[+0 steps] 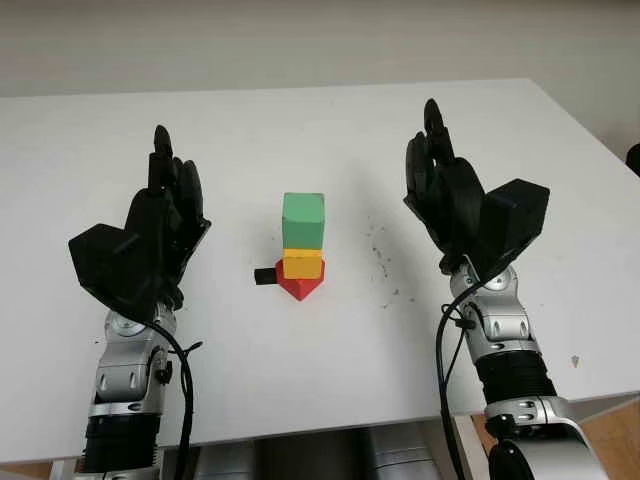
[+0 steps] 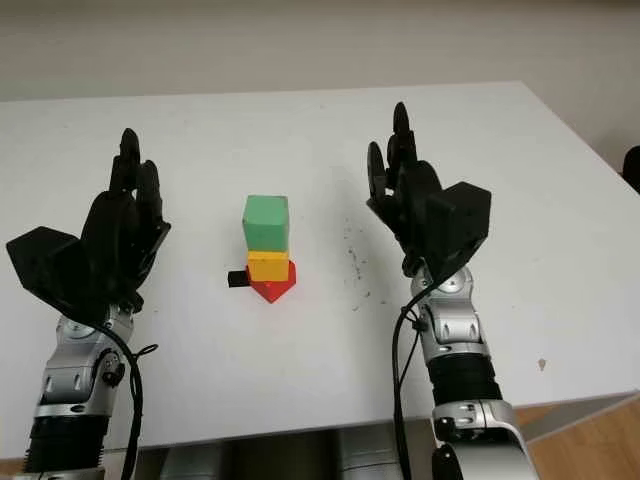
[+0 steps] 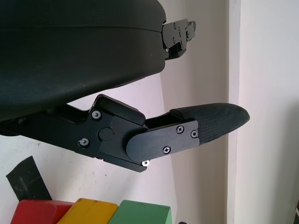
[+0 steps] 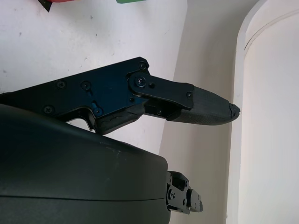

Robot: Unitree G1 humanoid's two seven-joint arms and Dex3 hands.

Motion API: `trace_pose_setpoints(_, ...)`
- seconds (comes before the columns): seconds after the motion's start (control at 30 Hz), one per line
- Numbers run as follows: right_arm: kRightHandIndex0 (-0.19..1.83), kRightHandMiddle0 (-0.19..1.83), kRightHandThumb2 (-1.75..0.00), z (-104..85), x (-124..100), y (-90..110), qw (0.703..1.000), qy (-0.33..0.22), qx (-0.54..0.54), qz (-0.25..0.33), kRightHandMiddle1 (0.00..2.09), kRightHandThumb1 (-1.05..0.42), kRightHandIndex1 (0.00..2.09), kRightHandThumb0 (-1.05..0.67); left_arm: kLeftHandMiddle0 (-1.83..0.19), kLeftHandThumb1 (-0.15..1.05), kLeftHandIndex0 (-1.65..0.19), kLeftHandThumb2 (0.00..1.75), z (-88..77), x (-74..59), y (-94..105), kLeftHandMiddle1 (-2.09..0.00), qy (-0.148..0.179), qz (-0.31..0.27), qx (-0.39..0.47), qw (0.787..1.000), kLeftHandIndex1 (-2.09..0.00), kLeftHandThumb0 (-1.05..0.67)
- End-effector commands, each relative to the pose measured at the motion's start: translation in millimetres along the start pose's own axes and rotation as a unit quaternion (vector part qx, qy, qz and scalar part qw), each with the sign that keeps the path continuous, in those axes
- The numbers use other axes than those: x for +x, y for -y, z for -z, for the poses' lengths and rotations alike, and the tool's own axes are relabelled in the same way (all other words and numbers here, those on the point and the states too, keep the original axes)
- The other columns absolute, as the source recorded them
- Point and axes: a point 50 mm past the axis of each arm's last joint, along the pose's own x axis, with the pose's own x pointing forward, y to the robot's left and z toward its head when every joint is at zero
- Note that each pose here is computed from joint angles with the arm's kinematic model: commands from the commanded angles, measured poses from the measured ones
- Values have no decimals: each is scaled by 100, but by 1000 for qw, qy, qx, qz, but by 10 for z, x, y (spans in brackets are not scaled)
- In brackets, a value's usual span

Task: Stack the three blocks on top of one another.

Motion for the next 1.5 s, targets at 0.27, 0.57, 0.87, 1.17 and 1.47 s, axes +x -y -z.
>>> trace_pose_setpoints(0.27,-18,-18,-67,-77,61,-34,1000,21,0,-6,5,-105,5,-74,19,105,19,70,-30,28,12,0,17,0,-5,1000,0,-80)
trace_pose_setpoints(0.57,-19,-18,-67,-60,75,-68,1000,19,9,-12,5,-105,4,-74,19,105,19,71,-30,24,-22,0,16,-5,-3,1000,0,-80)
trace_pose_setpoints(0.87,-18,-18,-66,-109,55,-50,999,33,7,-8,5,-105,5,-75,19,105,19,69,-58,-15,-17,0,23,-3,-3,1000,0,-80)
trace_pose_setpoints(1.17,-18,-17,-67,-100,-12,-53,1000,28,4,-10,6,-105,5,-73,19,105,19,67,-31,-75,-5,0,19,-2,-14,1000,0,-79)
trace_pose_setpoints(1.47,-18,-17,-68,-84,-8,-63,1000,20,8,-10,6,-105,5,-74,19,105,19,67,-14,-88,-5,0,15,-3,-18,1000,0,-78)
